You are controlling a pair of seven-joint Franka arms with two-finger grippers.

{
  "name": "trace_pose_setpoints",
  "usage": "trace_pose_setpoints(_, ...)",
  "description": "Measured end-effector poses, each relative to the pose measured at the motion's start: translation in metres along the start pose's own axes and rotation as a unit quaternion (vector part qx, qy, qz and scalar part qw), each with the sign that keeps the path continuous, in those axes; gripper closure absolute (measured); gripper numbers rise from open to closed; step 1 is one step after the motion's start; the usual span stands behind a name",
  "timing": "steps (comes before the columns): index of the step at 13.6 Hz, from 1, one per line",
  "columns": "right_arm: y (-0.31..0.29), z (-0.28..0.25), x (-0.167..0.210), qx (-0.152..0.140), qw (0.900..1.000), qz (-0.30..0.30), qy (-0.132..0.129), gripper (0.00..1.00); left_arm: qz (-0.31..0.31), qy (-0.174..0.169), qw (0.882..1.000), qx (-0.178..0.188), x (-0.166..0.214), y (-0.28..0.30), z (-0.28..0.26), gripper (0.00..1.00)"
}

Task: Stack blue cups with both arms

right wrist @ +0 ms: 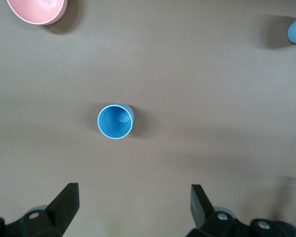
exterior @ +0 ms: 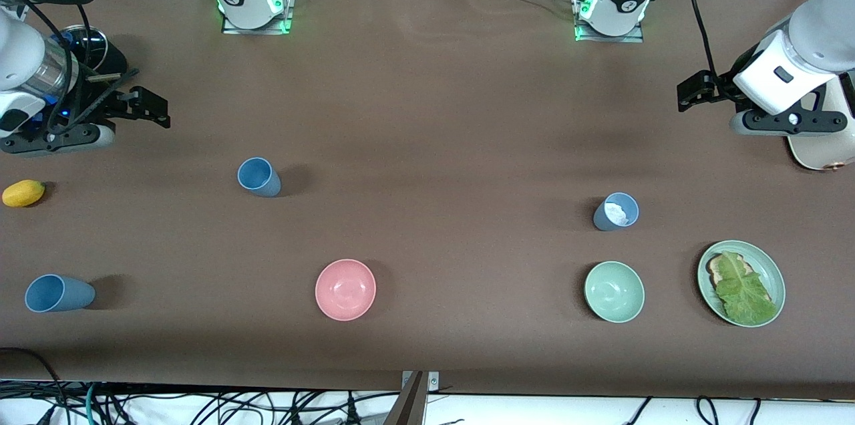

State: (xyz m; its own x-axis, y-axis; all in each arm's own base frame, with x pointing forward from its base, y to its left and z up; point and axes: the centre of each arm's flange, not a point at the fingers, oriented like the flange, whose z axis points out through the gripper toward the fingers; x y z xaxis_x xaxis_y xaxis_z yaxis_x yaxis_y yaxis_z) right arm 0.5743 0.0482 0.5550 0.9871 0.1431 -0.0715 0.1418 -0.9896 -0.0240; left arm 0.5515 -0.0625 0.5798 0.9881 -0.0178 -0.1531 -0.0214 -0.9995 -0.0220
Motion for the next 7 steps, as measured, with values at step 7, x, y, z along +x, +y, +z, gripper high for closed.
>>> trace_pose_setpoints(7, -0.001, 0.000, -0.001, 0.000, 1.000, -0.002, -0.003, 0.00, 0.002, -0.013, 1.000, 0.000, 0.008, 0.002, 0.013, 0.00)
